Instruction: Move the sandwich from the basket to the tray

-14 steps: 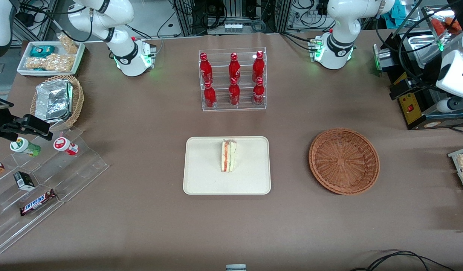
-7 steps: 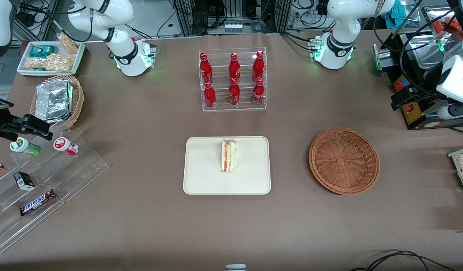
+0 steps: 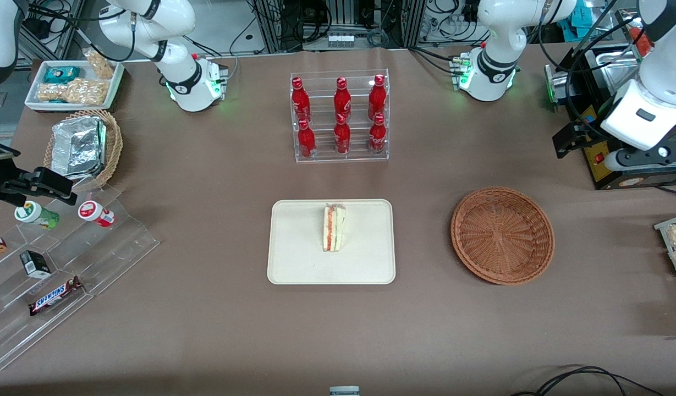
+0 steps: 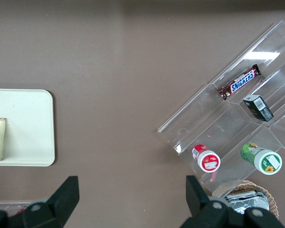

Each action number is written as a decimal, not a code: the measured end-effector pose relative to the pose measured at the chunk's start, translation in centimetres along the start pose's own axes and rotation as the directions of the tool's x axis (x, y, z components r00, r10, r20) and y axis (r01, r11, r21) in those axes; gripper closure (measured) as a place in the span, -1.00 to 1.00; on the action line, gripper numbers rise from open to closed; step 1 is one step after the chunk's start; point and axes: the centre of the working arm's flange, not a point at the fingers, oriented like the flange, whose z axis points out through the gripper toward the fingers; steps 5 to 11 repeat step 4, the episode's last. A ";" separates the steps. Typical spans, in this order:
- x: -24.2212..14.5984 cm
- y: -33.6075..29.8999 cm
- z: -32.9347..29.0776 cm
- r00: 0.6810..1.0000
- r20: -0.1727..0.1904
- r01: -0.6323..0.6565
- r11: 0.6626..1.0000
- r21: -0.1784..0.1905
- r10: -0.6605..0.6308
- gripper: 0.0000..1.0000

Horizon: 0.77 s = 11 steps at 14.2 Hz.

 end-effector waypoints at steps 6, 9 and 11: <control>-0.6 1.3 -0.6 1.000 -0.008 -0.023 1.000 -0.014 0.023 -1.00; -0.6 1.3 -0.6 1.000 -0.008 -0.023 1.000 -0.014 0.023 -1.00; -0.6 1.3 -0.6 1.000 -0.008 -0.023 1.000 -0.014 0.023 -1.00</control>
